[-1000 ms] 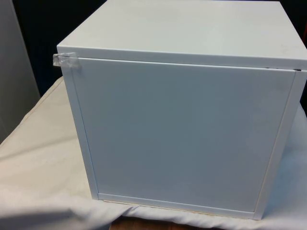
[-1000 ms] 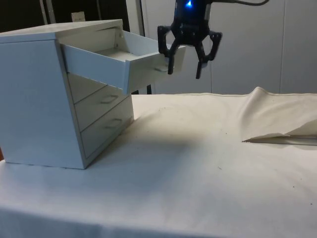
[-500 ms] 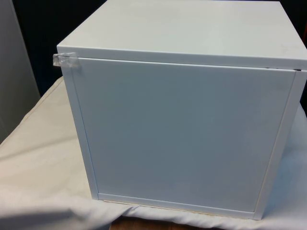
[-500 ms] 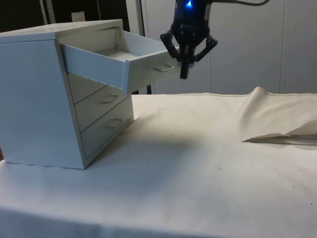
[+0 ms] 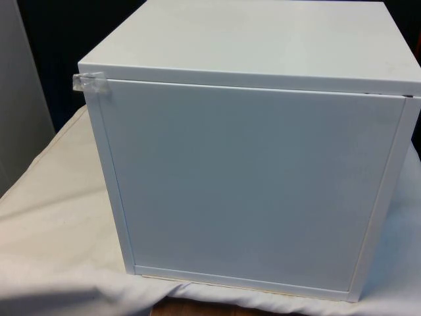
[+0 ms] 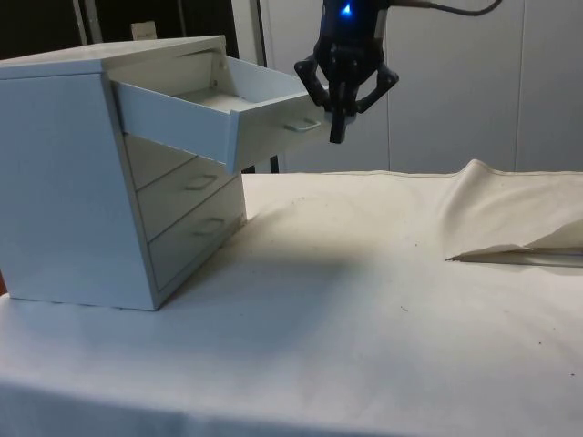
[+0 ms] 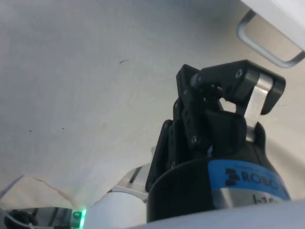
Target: Open the drawer, then close it.
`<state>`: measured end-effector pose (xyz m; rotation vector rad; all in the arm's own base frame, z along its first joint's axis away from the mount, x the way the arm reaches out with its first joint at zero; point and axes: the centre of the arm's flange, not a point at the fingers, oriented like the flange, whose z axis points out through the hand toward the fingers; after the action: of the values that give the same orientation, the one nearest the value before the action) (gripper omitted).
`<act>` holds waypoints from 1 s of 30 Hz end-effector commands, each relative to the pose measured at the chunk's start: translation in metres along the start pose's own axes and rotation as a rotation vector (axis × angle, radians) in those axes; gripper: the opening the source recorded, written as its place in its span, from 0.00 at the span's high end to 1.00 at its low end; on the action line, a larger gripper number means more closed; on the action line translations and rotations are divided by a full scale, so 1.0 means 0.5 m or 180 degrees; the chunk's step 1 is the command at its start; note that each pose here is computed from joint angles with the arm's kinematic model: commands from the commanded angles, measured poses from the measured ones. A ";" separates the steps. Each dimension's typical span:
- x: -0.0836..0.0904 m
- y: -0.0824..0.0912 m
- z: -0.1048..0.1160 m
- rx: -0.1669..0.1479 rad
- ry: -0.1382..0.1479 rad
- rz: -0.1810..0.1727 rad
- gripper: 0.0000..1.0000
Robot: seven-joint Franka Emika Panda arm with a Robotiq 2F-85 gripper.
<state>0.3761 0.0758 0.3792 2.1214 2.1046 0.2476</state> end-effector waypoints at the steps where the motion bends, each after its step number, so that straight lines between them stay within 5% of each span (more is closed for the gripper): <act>1: 0.000 0.000 0.000 0.0000 0.0000 0.0000 1.00; 2: -0.003 0.003 -0.001 -0.0078 -0.0075 0.0018 1.00; 9: -0.005 0.006 -0.003 -0.0148 -0.0186 0.0063 1.00; 11: -0.003 0.002 -0.002 -0.0091 -0.0154 0.0060 1.00; 12: -0.006 0.008 -0.004 -0.0164 -0.0205 0.0078 1.00; 28: -0.021 0.044 -0.024 -0.0218 -0.0221 0.0146 1.00; 30: -0.026 0.055 -0.028 -0.0284 -0.0272 0.0170 1.00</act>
<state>0.3980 0.0638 0.3974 2.1122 1.9729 0.2449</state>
